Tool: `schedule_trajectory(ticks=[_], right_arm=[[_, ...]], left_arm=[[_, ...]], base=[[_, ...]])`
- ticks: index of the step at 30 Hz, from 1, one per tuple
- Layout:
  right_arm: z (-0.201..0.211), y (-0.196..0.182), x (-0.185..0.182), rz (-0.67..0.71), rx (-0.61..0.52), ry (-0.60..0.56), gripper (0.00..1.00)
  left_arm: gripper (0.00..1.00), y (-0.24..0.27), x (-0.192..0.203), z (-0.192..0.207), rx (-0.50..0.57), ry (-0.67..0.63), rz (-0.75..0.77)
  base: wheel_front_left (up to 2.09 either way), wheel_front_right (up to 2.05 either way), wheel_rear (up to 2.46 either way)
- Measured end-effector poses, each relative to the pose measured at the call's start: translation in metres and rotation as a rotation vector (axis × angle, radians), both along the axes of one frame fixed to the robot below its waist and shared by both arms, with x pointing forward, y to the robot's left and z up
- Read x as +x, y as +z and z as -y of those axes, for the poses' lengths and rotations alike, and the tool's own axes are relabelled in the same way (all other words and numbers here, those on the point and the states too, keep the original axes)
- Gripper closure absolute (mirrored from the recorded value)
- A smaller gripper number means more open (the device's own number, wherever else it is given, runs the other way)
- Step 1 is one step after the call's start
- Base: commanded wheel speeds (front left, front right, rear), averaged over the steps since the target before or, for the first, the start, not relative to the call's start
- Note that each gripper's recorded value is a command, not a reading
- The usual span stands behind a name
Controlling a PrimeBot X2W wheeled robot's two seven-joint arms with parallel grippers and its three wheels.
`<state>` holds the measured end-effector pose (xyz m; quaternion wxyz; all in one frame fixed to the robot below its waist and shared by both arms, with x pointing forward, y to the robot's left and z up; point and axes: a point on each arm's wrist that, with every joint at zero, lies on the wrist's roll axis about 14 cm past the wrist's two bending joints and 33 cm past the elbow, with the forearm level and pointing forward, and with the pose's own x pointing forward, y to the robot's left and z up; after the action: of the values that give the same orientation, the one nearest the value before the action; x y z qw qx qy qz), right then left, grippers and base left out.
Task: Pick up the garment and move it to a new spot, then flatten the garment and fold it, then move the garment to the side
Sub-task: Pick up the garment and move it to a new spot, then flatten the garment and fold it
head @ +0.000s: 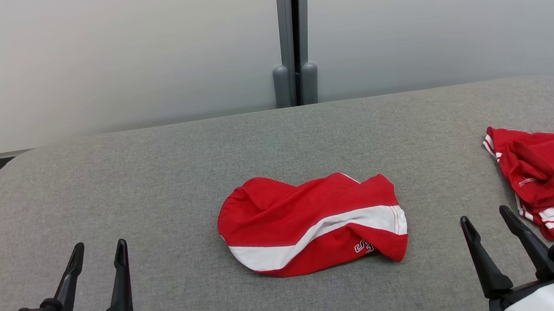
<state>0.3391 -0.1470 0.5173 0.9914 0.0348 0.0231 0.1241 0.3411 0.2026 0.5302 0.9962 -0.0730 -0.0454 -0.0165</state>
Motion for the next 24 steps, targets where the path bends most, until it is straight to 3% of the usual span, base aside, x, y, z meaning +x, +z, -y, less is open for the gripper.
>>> schedule_trajectory(ticks=[24], right_arm=[[-0.0013,-0.0029,0.0025,-0.011,0.0,0.005,0.0]], left_arm=[[0.0,0.0048,-0.0045,0.0039,0.009,-0.007,-0.009]], base=[[0.0,0.0,0.0]])
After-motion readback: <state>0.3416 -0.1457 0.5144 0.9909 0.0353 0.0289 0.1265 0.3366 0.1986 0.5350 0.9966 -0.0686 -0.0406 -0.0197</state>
